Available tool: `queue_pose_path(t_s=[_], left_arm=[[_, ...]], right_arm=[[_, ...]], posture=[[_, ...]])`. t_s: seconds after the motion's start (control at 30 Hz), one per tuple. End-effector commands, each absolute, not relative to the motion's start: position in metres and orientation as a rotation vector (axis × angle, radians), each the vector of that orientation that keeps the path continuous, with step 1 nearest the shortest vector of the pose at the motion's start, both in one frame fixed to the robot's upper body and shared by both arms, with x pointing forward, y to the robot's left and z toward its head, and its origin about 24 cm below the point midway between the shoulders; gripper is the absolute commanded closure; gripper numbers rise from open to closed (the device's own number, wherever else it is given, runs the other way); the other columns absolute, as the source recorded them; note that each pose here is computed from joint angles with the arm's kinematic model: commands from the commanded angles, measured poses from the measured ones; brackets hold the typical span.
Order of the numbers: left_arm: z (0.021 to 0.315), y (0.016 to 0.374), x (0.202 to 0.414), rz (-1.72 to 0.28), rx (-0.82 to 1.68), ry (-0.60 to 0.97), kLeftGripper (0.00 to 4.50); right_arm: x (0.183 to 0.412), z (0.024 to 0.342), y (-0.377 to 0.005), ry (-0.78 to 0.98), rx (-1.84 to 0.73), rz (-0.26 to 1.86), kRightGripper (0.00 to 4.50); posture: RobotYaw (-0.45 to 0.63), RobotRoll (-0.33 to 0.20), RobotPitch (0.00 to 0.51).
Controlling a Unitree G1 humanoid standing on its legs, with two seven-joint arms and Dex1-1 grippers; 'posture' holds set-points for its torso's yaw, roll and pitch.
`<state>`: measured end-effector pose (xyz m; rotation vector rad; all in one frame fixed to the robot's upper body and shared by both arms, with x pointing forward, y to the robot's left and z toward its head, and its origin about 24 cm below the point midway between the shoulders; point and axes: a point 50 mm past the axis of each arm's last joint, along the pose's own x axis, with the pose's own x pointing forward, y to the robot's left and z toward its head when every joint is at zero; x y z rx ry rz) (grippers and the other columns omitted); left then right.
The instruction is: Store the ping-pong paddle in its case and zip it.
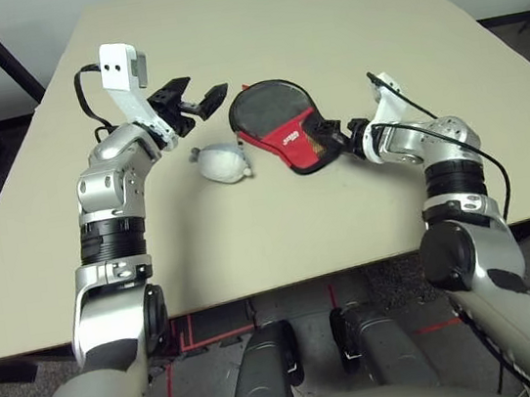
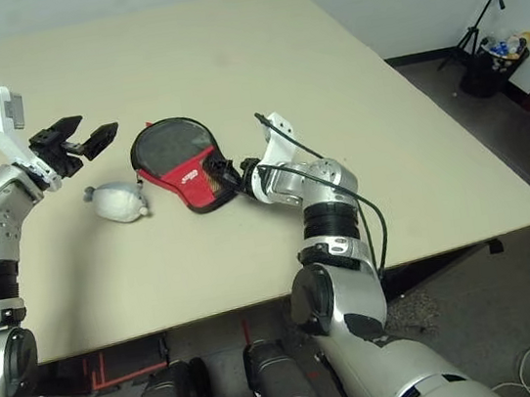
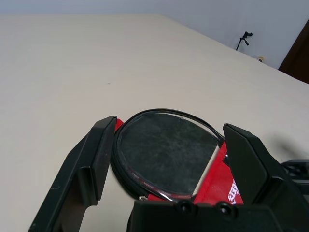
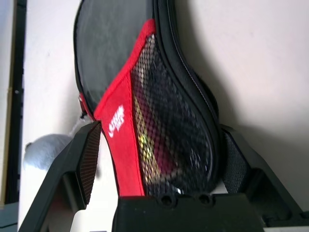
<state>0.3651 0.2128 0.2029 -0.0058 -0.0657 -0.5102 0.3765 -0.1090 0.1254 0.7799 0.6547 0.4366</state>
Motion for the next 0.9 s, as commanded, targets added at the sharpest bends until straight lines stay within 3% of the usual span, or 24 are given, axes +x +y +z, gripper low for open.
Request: queue_pose_path(t_s=[0.03, 0.13, 0.33, 0.57, 0.9], left_arm=[[0.199, 0.214, 0.366, -0.502, -0.016, -0.052, 0.0], [0.198, 0.215, 0.366, -0.496, -0.02, -0.05, 0.0], [0.194, 0.217, 0.365, -0.486, -0.025, -0.043, 0.0], [0.193, 0.215, 0.368, -0.487, -0.022, -0.037, 0.0], [0.192, 0.213, 0.37, -0.504, -0.013, -0.03, 0.0]], right_arm=[[0.374, 0.11, -0.097, 0.727, 0.77, 0.446, 0.03], [0.373, 0.109, -0.101, 0.74, 0.747, 0.431, 0.58], [0.357, 0.112, -0.11, 0.829, 0.71, 0.455, 2.43], [0.321, 0.115, -0.106, 0.946, 0.646, 0.565, 4.46], [0.262, 0.094, -0.124, 1.007, 0.438, 0.756, 4.47]], posture=[[-0.02, 0.0, 0.168], [-0.02, 0.0, 0.17], [-0.02, 0.0, 0.168], [-0.04, 0.0, 0.163], [-0.07, 0.0, 0.168]])
